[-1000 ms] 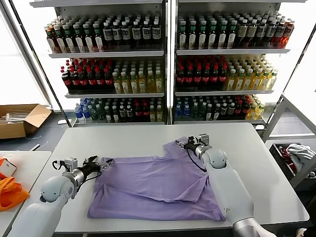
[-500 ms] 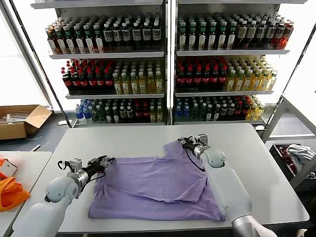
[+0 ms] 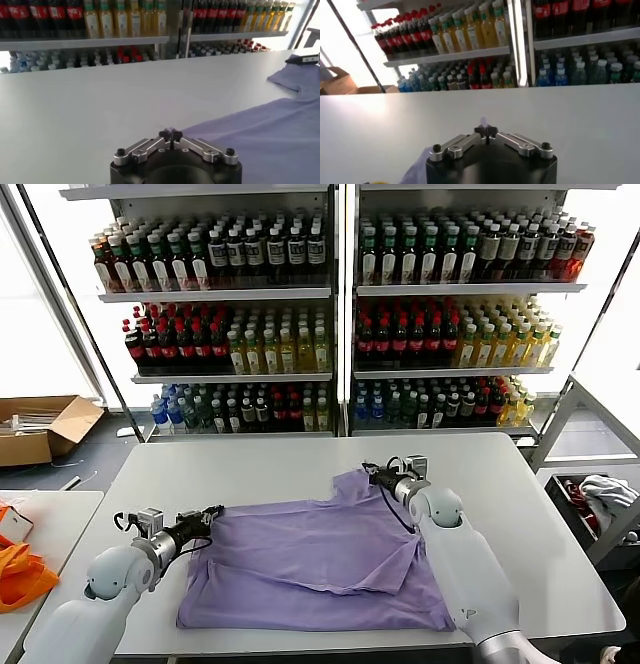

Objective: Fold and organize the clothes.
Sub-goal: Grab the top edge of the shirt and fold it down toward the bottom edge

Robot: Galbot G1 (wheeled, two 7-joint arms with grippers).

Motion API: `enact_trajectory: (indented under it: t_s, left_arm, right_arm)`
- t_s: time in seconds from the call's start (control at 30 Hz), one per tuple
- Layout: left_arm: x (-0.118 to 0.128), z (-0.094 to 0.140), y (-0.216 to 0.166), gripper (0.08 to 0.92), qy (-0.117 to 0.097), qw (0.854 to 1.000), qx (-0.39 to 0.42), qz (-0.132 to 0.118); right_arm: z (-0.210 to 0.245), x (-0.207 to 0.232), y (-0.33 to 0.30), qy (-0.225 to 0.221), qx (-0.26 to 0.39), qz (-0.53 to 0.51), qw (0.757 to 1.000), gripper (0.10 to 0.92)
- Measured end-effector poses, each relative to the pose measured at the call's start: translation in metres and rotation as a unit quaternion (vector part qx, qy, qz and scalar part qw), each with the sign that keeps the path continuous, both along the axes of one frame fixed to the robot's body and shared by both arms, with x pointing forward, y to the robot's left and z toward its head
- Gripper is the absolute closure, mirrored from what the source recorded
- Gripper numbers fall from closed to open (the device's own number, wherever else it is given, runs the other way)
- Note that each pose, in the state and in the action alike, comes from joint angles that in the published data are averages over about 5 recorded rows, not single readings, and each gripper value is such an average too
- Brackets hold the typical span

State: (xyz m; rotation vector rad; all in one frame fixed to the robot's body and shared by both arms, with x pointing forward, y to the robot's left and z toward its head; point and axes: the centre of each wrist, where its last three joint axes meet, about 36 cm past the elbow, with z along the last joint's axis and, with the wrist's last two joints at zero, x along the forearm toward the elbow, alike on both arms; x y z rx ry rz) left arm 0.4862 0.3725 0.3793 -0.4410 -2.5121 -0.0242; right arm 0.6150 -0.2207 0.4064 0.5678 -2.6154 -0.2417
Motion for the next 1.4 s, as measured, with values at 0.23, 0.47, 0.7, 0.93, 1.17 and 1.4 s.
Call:
enact_trajectory:
  t_s: [0.23,0.47,0.7,0.93,1.17,1.4]
  left_arm:
    - [-0.008,0.009,-0.002,0.911,-0.009,1.000,0.000,0.004]
    - [-0.025,0.030,-0.009,0.911,-0.035,0.999,-0.012,0.005]
    - [-0.054,0.050,-0.021,0.911,-0.065,0.998,-0.024,0.006]
    - [-0.089,0.063,-0.031,0.911,-0.081,0.996,-0.037,0.011]
    - [-0.127,0.063,-0.035,0.911,-0.085,0.995,-0.048,0.024]
    - [-0.155,0.048,-0.038,0.911,-0.075,0.996,-0.045,0.025]
  right_arm:
    - [0.020,-0.020,-0.005,-0.019,0.038,0.003,0.999,0.916]
    - [0.037,-0.053,-0.014,-0.042,0.064,0.009,0.997,0.916]
    - [0.042,-0.104,-0.028,-0.059,0.075,0.012,0.995,0.916]
    - [0.044,-0.157,-0.039,-0.069,0.081,0.010,0.994,0.916]
    - [0.037,-0.205,-0.048,-0.068,0.083,0.006,0.994,0.916]
    - [0.020,-0.244,-0.061,-0.051,0.071,-0.006,0.996,0.916]
